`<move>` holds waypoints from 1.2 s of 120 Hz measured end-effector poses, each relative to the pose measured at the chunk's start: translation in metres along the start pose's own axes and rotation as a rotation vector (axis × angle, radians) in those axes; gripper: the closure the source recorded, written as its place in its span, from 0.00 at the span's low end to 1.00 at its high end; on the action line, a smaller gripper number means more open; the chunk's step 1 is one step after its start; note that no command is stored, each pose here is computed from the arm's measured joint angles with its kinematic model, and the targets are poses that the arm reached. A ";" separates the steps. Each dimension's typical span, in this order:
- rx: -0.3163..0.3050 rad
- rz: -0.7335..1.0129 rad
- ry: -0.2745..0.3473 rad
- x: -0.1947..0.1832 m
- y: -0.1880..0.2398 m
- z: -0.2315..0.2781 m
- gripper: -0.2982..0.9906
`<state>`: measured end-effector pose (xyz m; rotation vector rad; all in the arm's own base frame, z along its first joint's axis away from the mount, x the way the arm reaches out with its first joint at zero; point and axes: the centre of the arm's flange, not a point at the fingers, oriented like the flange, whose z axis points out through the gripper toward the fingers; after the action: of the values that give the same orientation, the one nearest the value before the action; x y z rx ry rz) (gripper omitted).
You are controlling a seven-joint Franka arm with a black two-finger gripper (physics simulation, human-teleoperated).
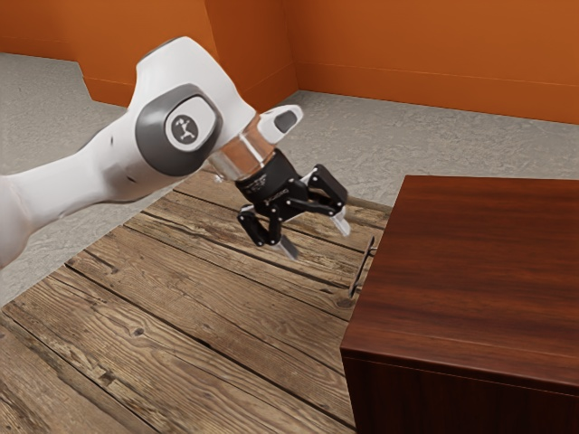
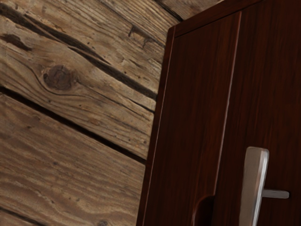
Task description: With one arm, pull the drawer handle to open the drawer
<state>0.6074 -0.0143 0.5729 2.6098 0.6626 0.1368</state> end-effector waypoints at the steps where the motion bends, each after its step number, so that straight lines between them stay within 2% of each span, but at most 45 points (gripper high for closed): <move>1: 0.000 -0.001 0.000 0.000 -0.001 0.000 0.23; 23: -0.001 -0.001 0.005 -0.002 0.002 0.008 0.24; 52: -0.006 0.013 0.011 -0.005 0.012 0.016 0.37; 70: -0.006 0.016 0.015 -0.004 0.016 0.022 0.41; 144: 0.001 0.027 0.013 -0.005 0.026 0.045 0.44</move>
<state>0.6232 -0.0550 0.5437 2.6212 0.6322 0.1615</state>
